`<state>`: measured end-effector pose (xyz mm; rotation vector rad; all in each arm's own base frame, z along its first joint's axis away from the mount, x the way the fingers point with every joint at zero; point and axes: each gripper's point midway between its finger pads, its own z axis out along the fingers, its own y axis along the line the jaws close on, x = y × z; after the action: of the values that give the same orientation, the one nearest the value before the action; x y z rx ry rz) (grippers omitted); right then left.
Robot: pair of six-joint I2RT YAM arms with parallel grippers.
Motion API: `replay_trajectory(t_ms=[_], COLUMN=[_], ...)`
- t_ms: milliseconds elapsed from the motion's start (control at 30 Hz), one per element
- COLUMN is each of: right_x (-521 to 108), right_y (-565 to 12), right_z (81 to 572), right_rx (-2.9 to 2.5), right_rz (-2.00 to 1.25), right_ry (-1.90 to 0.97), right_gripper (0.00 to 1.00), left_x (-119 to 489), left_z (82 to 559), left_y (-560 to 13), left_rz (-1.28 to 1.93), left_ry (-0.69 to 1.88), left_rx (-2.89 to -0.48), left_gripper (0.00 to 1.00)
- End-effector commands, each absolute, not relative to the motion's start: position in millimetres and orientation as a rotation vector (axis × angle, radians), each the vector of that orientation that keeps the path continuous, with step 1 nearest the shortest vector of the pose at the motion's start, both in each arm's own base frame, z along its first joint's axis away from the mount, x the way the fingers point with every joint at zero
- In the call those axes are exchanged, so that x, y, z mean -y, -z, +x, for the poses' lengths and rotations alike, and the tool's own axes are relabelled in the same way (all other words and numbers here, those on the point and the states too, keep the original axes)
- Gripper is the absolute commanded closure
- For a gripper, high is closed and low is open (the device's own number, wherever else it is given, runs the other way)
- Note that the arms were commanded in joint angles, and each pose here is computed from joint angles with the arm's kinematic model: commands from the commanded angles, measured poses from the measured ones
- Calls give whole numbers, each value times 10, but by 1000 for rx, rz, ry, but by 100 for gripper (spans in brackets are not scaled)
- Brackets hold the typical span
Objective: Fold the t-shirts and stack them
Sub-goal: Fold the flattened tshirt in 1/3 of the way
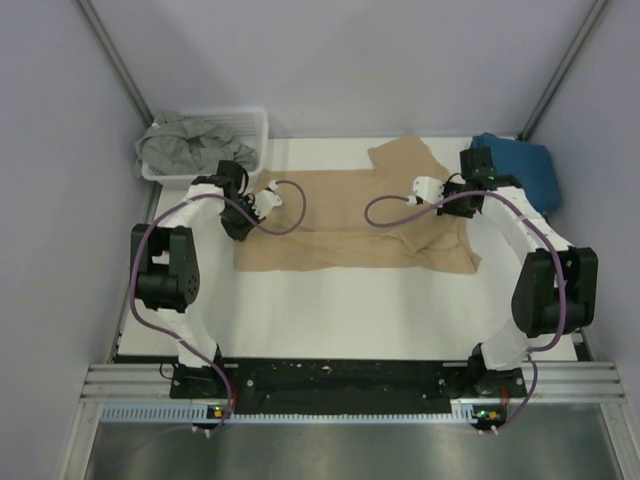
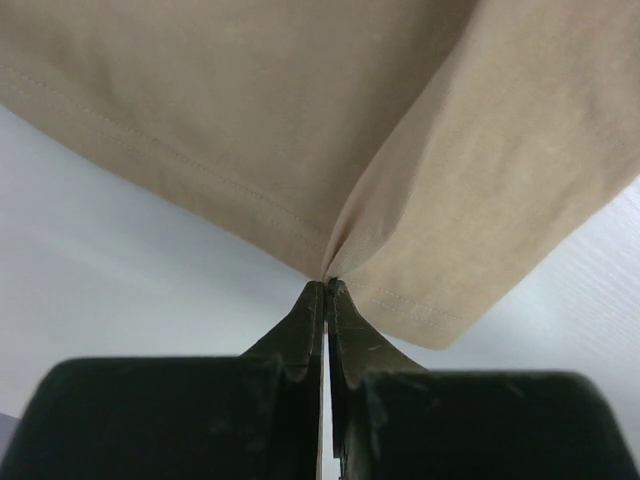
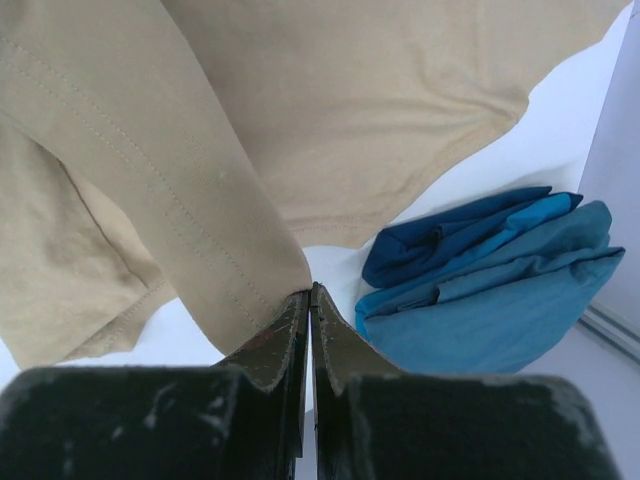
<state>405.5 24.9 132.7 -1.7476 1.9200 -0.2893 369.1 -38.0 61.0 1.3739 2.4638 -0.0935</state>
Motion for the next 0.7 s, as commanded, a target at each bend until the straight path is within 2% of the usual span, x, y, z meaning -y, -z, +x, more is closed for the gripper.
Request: replay_trajectory(t_ms=[0,267,567,667], right_x=[-64,-21,-20,-40], right_y=[-1568,-1465,-1383,-1328], right_z=[4234,4174,4201,4229], right_rx=[-1885,-1894,-1910,-1921], right_rz=[-1688,-1696,-1690,-1677], right_ry=[362,348,327,300], right_gripper=[100,100,100,100], left_x=[351,523,382,382], left_z=[4011,4076,4231,4267], left_y=[-705,-611,-577,-568], left_rz=[1331,1399,1340,1321], left_ry=[-18,-27,-164,-176], left_rx=[-2428,-2401,-2426,-2417], left_gripper=[100,100,100,95])
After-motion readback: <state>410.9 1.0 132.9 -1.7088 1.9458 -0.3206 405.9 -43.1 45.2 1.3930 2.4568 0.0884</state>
